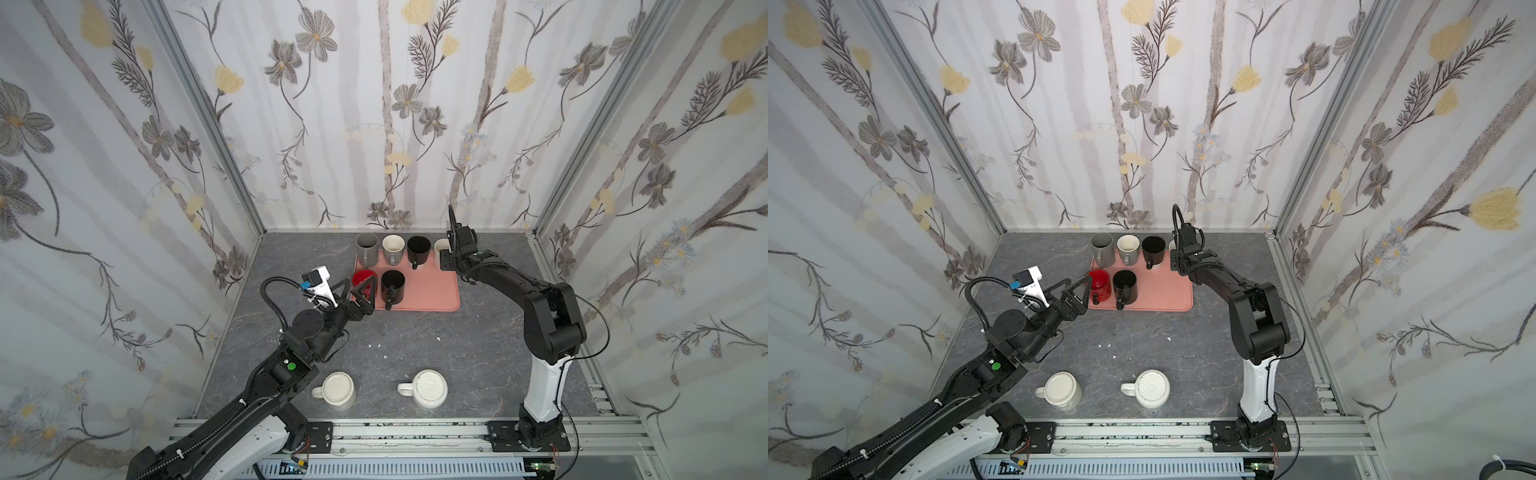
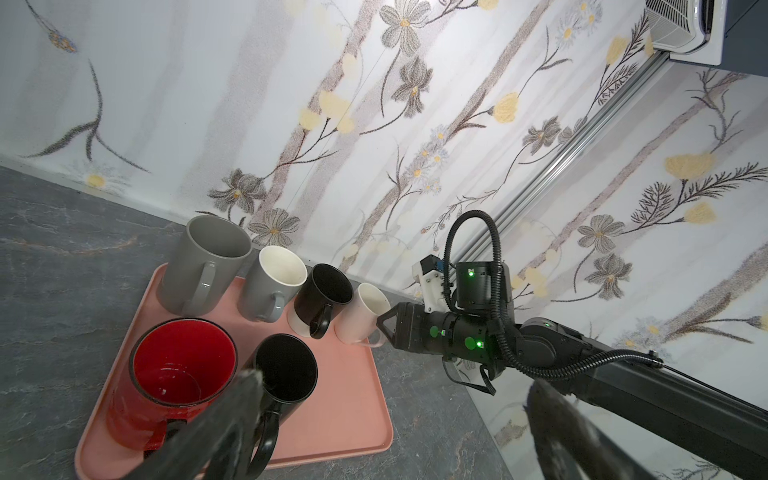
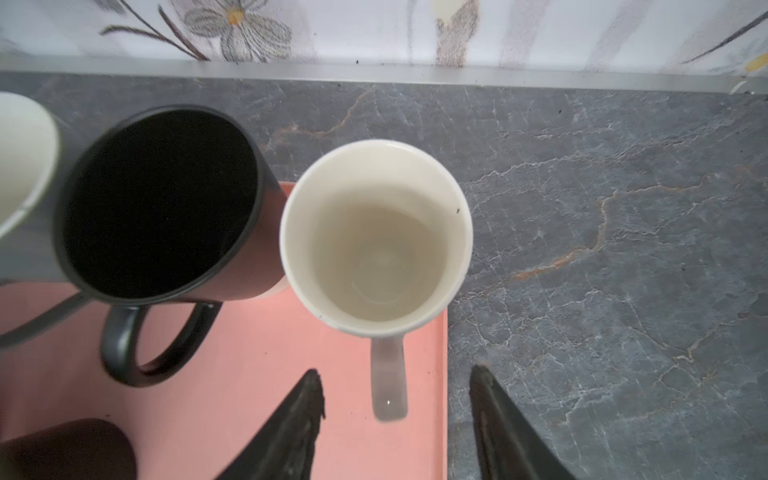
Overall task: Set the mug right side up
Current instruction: 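Release the pink mug on the tray and withdraw the right gripper, then move the right gripper down and grasp the upside-down white mug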
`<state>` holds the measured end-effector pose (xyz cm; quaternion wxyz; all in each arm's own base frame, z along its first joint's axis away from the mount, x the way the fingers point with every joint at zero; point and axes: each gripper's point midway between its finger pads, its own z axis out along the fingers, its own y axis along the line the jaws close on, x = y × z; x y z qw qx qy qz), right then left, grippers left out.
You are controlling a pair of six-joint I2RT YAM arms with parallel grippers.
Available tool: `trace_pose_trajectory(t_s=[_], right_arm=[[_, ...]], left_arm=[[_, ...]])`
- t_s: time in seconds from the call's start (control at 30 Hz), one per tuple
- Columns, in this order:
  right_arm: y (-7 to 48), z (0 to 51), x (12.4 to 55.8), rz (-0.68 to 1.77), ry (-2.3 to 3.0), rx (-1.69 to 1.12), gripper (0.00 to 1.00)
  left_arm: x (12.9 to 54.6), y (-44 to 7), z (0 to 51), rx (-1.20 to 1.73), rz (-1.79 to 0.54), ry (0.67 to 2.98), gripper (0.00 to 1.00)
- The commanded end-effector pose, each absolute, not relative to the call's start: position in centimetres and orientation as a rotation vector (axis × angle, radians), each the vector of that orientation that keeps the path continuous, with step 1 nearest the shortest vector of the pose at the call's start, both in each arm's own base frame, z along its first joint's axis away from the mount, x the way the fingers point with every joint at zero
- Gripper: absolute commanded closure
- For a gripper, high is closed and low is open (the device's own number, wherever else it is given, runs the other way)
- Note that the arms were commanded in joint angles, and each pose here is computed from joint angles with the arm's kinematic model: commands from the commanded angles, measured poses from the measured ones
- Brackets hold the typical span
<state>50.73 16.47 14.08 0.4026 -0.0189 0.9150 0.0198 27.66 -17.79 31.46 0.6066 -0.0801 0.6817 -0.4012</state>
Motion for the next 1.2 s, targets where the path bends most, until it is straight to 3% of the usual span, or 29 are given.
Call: trace_pose_trajectory(t_s=[0.0, 0.4, 0.57, 1.0, 1.17], right_arm=[[17.6, 16.4, 50.1, 0.141, 2.247, -0.031, 0.34], [21.8, 20.7, 39.9, 0.383, 2.175, -0.156, 0.19], [22.7, 19.6, 34.0, 0.448, 2.234, -0.269, 0.01], [23.6, 16.4, 17.3, 0.705, 2.498, -0.608, 0.00], [23.9, 14.7, 12.4, 0.693, 2.597, -0.741, 0.00]], left_arm=[[27.8, -17.4, 31.7, -0.202, -0.921, 1.560, 0.00], [27.6, -17.4, 31.1, -0.180, -0.900, 1.591, 0.00], [27.5, -17.4, 30.4, -0.168, -0.881, 1.625, 0.00], [27.7, -17.7, 29.5, -0.169, -0.888, 1.658, 0.00], [27.8, -17.9, 29.2, -0.168, -0.887, 1.666, 0.00]])
